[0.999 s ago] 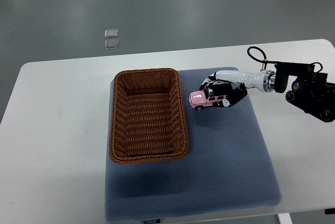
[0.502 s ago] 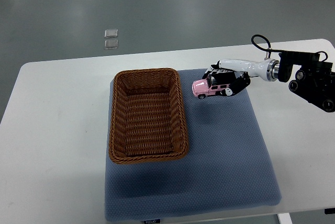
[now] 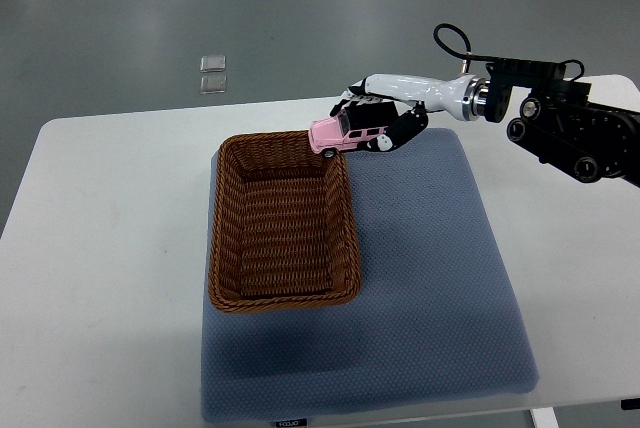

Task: Place pink car in brown basket
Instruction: 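Carry the held pink car over the brown wicker basket, then lower the car into the basket and open the right hand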

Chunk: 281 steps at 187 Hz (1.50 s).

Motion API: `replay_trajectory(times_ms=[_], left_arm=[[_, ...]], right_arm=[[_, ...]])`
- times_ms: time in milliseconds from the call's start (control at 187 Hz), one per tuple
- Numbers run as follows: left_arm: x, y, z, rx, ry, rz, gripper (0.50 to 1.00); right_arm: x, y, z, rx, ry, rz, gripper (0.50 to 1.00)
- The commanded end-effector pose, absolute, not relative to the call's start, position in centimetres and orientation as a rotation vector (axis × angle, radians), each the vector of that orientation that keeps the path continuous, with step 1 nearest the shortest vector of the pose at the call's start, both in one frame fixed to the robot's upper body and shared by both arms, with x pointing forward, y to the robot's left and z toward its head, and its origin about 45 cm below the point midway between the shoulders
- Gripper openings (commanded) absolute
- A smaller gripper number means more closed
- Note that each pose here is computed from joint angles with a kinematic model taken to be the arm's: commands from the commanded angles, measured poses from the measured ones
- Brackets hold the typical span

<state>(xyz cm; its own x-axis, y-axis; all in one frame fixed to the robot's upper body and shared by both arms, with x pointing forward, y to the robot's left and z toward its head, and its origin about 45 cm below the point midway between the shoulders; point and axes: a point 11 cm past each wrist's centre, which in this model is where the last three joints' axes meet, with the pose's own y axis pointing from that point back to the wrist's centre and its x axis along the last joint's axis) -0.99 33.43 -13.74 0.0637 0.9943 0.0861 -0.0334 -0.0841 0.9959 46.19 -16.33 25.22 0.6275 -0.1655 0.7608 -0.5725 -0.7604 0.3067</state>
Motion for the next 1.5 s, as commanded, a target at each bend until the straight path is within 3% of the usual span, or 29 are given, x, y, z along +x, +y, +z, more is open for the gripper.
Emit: replay_trajectory(times_ms=[0,283,679,748,844,919,978,1021,1090,1496], left_arm=[[-1.0,33.4,-13.7,1.279,1.097,1.237,1.0],[-1.0,33.4,-13.7,1.279,1.097,1.237,1.0],[-1.0,33.4,-13.7,1.279,1.097,1.237,1.0],[-1.0,33.4,-13.7,1.277,1.096,1.238,1.0],[-1.0,33.4,-13.7,1.279,1.097,1.237,1.0],[-1.0,33.4,-13.7,1.279,1.097,1.237,1.0],[-1.0,33.4,-13.7,1.279,1.097,1.237,1.0],[-1.0,33.4,-13.7,1.279,1.097,1.237,1.0],[-1.0,33.4,-13.7,1.279,1.097,1.237,1.0],[-1.0,33.4,-13.7,1.279,1.097,1.237,1.0]], right_arm=[[45.7,-13.5,25.3,2.355,-0.536,1.032,0.5],[43.7,-7.8,23.8,2.431,-0.417,1.033,0.5],[42.7,-7.7,21.6,2.45,-0.406,0.973,0.5],[42.7,-8.1,21.0,2.436,-0.406,0.958,0.533],[42.7,-8.4,20.4,2.414,-0.407,0.942,0.541],[42.6,-8.5,20.1,2.412,-0.409,0.932,0.615],[42.6,-8.7,19.8,2.417,-0.423,0.914,0.77],[42.6,-8.8,19.7,2.422,-0.433,0.906,0.85],[42.7,-8.8,19.8,2.428,-0.443,0.9,0.901],[44.9,-12.1,21.5,2.558,-0.716,0.633,0.911]])
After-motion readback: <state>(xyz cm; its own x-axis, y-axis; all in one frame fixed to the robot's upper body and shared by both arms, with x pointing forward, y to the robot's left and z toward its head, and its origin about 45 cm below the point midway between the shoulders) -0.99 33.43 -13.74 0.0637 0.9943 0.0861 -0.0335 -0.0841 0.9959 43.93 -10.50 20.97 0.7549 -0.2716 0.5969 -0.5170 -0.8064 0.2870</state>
